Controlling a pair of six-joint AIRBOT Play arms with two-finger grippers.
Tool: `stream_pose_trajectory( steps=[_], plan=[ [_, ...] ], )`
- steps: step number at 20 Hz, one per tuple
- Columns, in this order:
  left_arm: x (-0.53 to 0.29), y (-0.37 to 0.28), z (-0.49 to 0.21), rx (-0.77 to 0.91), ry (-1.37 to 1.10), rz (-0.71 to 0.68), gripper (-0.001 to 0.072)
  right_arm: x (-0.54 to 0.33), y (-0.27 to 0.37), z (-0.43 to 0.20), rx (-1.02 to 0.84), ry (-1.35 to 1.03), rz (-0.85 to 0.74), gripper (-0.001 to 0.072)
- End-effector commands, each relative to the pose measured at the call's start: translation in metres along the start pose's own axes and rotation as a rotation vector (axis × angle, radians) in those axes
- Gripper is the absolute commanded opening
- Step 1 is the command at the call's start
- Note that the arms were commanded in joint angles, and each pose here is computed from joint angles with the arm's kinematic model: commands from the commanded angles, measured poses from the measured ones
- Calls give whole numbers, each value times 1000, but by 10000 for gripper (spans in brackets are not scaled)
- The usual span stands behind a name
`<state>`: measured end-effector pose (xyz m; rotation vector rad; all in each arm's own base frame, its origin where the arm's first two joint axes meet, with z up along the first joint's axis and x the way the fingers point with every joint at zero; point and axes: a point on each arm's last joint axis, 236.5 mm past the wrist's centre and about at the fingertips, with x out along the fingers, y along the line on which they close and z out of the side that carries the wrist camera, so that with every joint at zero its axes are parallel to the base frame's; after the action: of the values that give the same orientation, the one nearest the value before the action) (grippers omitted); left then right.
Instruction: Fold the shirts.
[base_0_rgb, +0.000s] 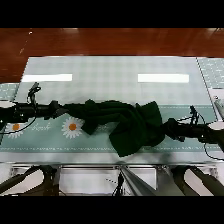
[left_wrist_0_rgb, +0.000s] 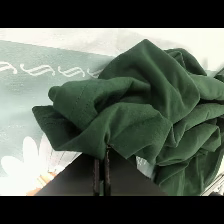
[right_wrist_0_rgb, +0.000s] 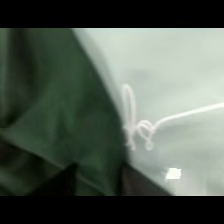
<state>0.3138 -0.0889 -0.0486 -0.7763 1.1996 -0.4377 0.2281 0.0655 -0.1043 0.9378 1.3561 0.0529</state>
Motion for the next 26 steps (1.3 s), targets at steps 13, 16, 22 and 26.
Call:
stream_pose_trajectory(
  steps=[13, 16, 22, 26],
  plan=[
    [-200, -232, 107, 626, -616, -76, 25, -230, 247, 94, -793, -654, 146, 23],
    [-298, -320, 96, 847, -907, -44, 24, -347, 300, 93, -893, -997, 102, 22],
    [-368, -344, 59, 929, -1058, 187, 24, -420, 301, 72, -873, -1124, -36, 22],
    [-353, -326, 28, 908, -938, 243, 24, -371, 264, 48, -858, -845, -118, 22]
  ],
)
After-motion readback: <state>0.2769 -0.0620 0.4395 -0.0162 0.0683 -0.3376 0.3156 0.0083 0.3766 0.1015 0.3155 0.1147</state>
